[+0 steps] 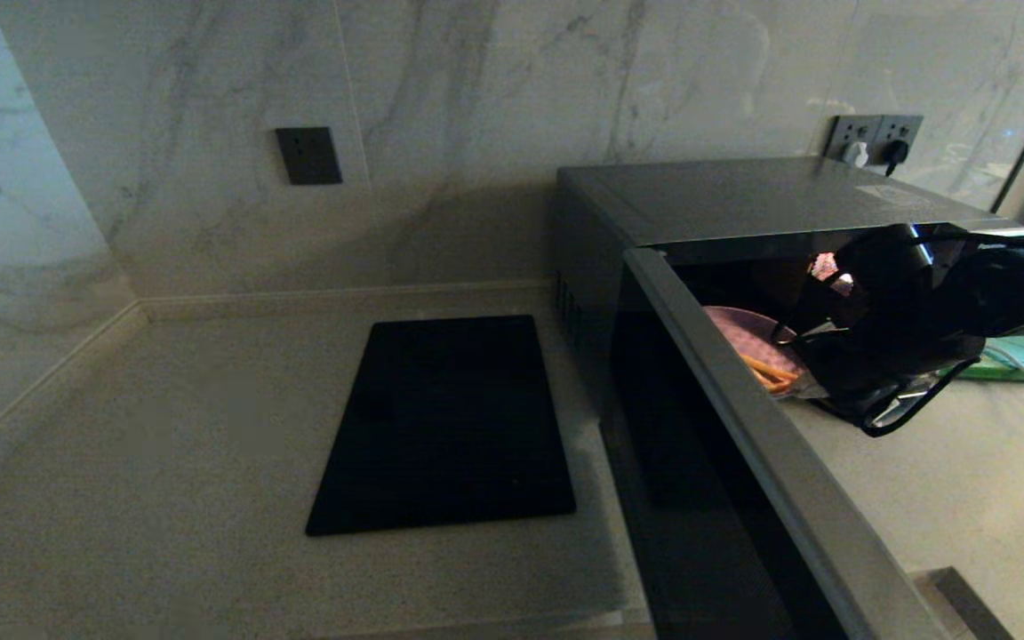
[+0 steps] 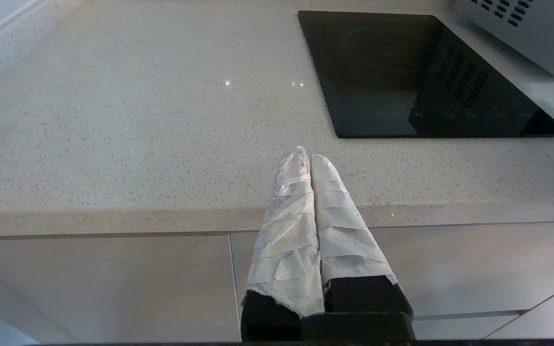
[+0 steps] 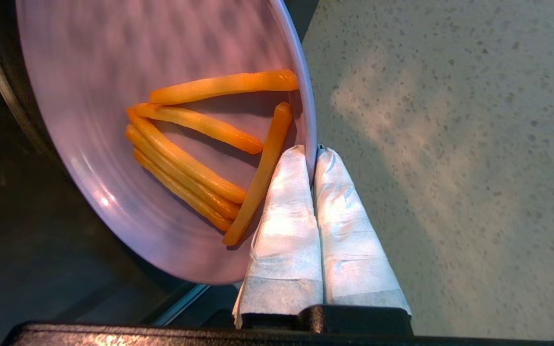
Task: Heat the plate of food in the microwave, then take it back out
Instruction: Put the plate in the microwave oven
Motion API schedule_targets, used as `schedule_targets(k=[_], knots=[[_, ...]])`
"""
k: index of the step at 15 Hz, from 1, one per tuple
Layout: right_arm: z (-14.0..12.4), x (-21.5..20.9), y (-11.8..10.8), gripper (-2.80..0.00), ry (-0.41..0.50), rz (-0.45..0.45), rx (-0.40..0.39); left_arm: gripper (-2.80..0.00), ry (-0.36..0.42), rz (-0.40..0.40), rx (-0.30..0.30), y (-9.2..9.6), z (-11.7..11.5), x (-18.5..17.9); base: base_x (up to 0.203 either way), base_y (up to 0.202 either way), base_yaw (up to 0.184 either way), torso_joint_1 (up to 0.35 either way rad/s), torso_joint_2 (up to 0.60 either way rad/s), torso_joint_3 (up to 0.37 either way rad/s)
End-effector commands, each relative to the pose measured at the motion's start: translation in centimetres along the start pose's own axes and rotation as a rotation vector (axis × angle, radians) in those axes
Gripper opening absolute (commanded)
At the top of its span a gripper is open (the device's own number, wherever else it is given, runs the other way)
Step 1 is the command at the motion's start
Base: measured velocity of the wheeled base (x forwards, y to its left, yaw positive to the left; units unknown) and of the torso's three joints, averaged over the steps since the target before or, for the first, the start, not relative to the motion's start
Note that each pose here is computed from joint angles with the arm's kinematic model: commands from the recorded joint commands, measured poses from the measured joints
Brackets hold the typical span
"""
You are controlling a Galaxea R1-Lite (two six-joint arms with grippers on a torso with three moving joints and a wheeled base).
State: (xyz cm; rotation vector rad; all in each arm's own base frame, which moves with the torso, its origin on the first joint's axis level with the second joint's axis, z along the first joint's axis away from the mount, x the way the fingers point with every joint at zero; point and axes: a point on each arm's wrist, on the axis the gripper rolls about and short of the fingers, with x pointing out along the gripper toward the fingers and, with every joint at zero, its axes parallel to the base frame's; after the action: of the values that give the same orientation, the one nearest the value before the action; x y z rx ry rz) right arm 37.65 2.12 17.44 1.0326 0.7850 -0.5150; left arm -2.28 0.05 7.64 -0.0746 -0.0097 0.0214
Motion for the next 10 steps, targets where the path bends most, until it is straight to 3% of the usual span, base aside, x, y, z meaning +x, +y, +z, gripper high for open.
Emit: schedule_targets(k=[1, 10], knots=[[-0.1, 1.1, -0.1, -2.8, 0.003, -0.011, 0.006, -2.8, 0.001, 0.001, -0.001, 0.0, 0.0, 0.0, 0.0, 0.0, 0.0, 0.0, 0.0, 0.0], [0.3, 2.4, 1.1, -2.8, -0.008, 0.013, 0.006, -2.8, 0.001, 0.001, -0.001, 0.0, 0.0, 0.0, 0.0, 0.0, 0.0, 0.0, 0.0, 0.0]])
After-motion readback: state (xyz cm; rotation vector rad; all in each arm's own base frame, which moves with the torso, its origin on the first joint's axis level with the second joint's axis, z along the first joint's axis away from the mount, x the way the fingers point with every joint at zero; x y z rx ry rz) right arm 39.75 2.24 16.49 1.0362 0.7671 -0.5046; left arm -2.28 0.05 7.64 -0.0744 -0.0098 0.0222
